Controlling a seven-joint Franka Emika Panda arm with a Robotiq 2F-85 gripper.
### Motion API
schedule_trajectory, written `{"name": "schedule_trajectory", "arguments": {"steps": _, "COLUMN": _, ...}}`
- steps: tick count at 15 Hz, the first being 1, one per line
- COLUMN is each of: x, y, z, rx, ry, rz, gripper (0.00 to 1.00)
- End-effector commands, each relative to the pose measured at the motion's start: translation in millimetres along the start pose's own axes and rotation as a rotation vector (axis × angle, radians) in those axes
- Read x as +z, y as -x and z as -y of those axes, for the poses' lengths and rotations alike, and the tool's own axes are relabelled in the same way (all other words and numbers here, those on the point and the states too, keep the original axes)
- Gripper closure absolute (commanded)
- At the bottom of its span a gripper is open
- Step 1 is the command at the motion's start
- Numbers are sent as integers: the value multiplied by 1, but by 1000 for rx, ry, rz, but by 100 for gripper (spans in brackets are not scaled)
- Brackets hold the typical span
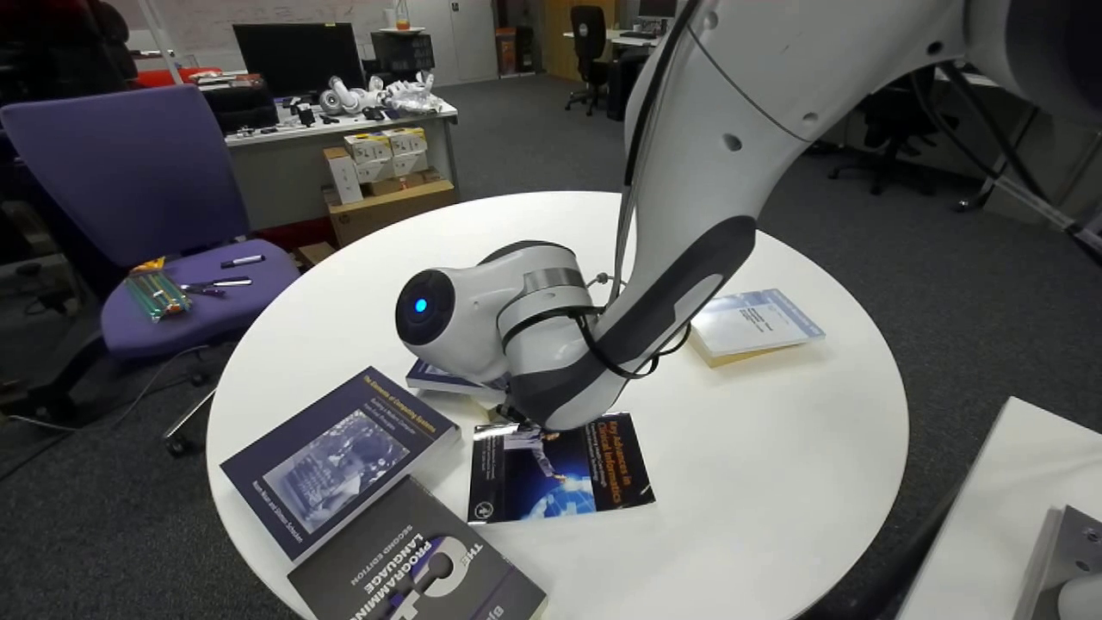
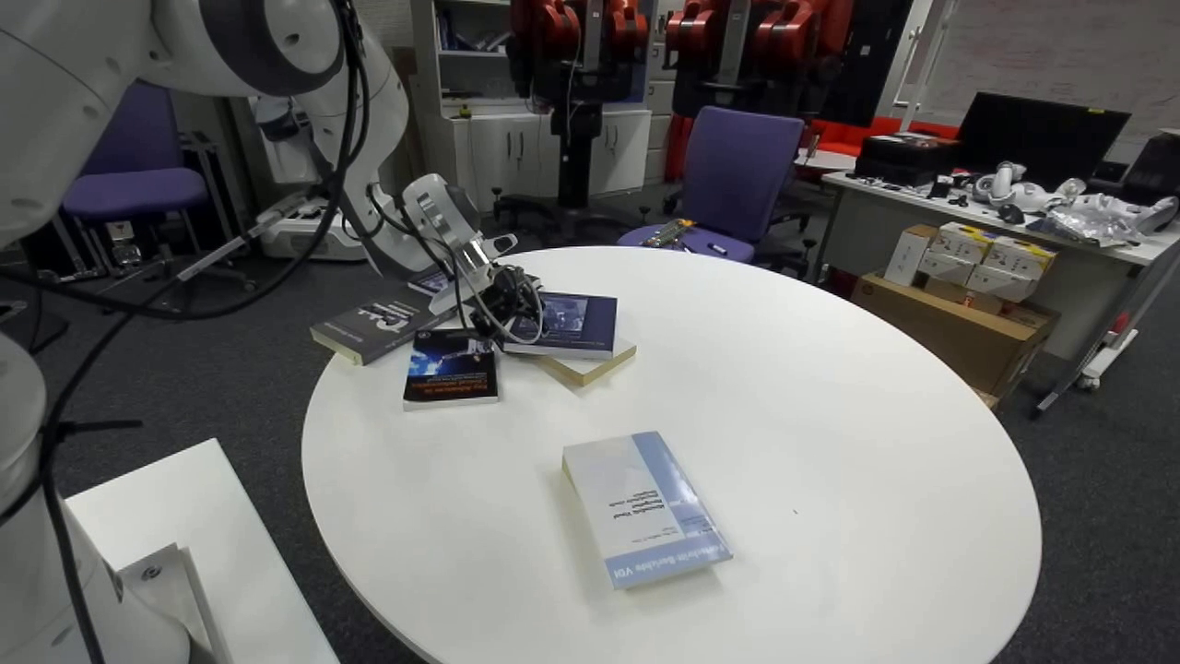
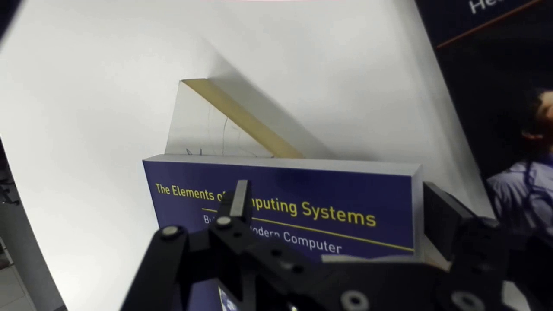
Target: Move the blue book to the right
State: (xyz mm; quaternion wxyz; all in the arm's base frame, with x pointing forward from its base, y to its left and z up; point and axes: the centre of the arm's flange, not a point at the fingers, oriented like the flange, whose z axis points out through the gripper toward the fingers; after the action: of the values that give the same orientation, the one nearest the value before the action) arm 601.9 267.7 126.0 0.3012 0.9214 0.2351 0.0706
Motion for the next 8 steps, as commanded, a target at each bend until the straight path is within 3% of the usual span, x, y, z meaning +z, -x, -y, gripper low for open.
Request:
{"name": "schedule_trajectory", "arguments": {"steps": 1, "x": -1, "y": -7, "z": -9, "rx": -14, "ry": 40, "rz": 8, "gripper": 25}}
{"name": "schedule_trajectory", "arguments": {"steps": 3, "x": -2, "y": -7, "z": -10, "rx": -17, "ry": 42, "rz": 7, "gripper": 34}}
{"name": "schedule_trajectory", "arguments": {"steps": 8, "x": -6, "y": -10, "z": -12, "rx": -13, "ry": 46, "rz": 1, "gripper": 73}}
